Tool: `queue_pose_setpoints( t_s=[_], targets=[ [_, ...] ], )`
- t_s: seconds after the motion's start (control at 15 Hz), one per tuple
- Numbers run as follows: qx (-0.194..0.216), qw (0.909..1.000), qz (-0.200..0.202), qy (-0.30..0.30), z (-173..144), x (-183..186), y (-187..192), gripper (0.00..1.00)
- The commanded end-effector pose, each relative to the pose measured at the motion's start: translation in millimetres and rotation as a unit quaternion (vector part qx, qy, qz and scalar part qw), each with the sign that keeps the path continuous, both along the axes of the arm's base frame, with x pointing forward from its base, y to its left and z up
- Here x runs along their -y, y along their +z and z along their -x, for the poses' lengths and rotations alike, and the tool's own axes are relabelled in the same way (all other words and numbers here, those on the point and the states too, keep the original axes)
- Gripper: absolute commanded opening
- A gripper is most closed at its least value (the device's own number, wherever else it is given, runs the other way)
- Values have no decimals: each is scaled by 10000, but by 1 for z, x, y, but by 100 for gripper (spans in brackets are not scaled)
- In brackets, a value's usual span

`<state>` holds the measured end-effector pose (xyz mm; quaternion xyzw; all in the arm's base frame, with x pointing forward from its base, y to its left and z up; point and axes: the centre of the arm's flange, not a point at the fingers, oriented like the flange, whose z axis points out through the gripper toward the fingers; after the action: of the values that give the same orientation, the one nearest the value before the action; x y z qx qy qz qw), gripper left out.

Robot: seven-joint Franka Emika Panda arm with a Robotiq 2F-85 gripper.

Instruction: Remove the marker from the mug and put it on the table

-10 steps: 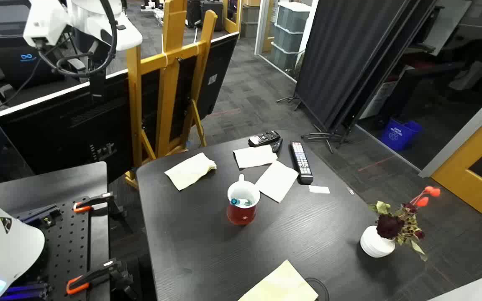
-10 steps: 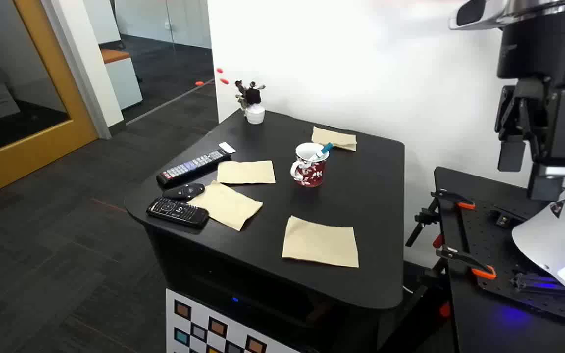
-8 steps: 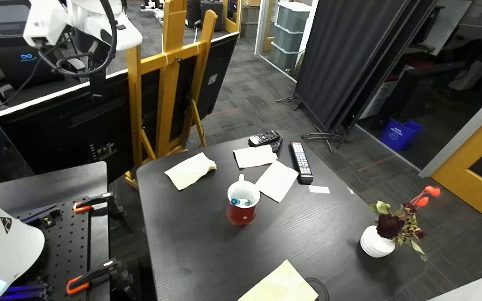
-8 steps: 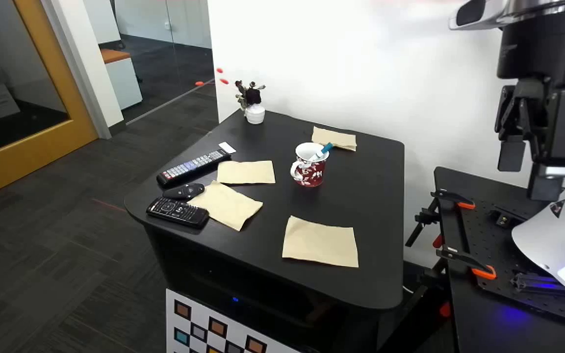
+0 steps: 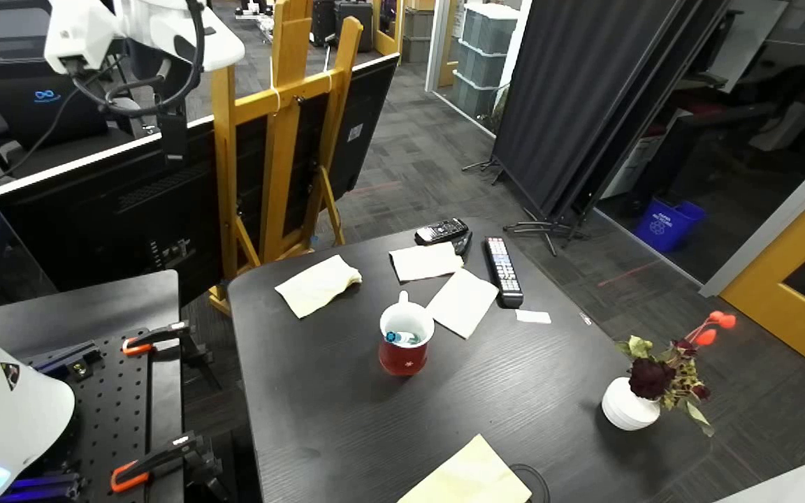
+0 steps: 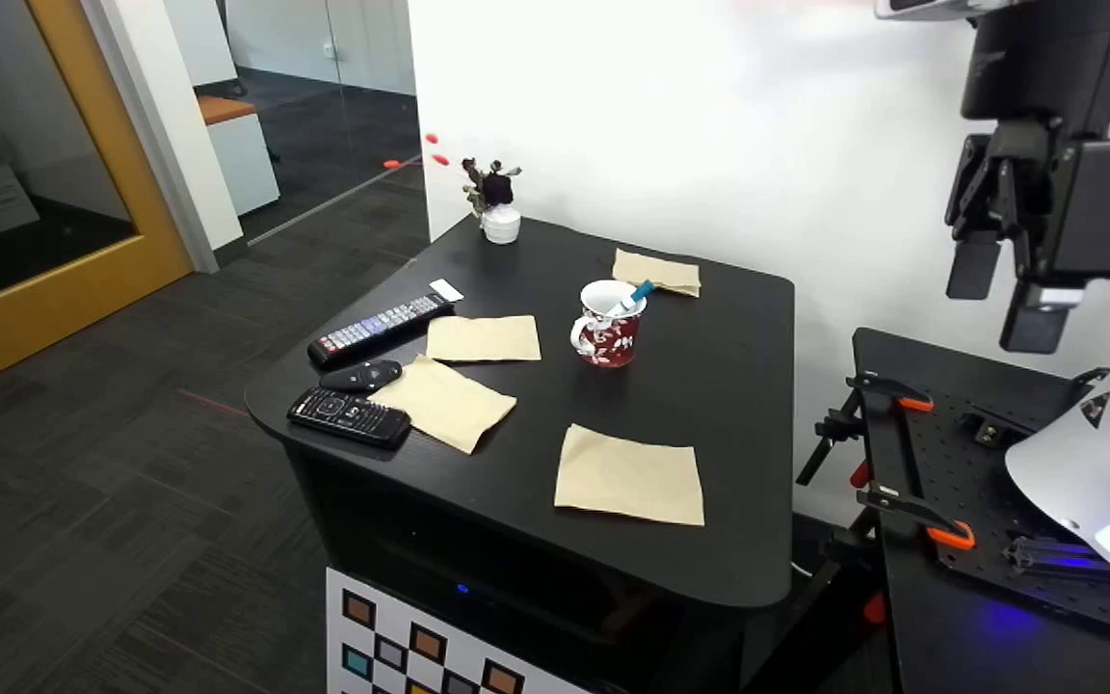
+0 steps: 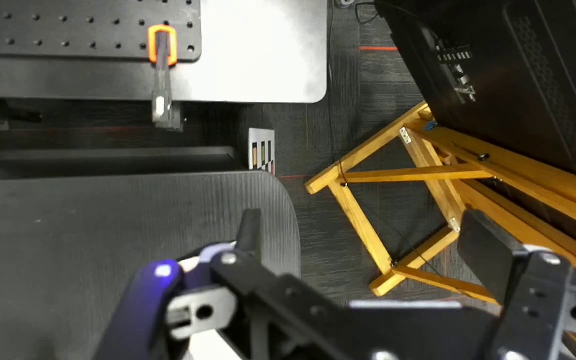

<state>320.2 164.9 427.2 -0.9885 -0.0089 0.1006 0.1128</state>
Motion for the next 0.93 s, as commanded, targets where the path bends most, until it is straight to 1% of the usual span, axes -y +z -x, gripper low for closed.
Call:
queue_pose_setpoints(
  t_s=[0.0,0.13,0.27,0.53,0.67,0.73,0.8,0.87],
  targets=[
    [370,9988,161,260,-16,41,40,100],
    [567,9972,323,374,-27,69,55,100],
    [645,9953,493,533,-36,97,65,100],
    [901,9876,817,998,-53,146,62,100],
    [968,9843,908,1163,-57,160,58,100],
    [970,9842,924,1155,-58,164,57,100],
    [902,9868,855,1039,-47,155,58,100],
    [903,9866,858,1051,-49,159,56,100]
  ],
)
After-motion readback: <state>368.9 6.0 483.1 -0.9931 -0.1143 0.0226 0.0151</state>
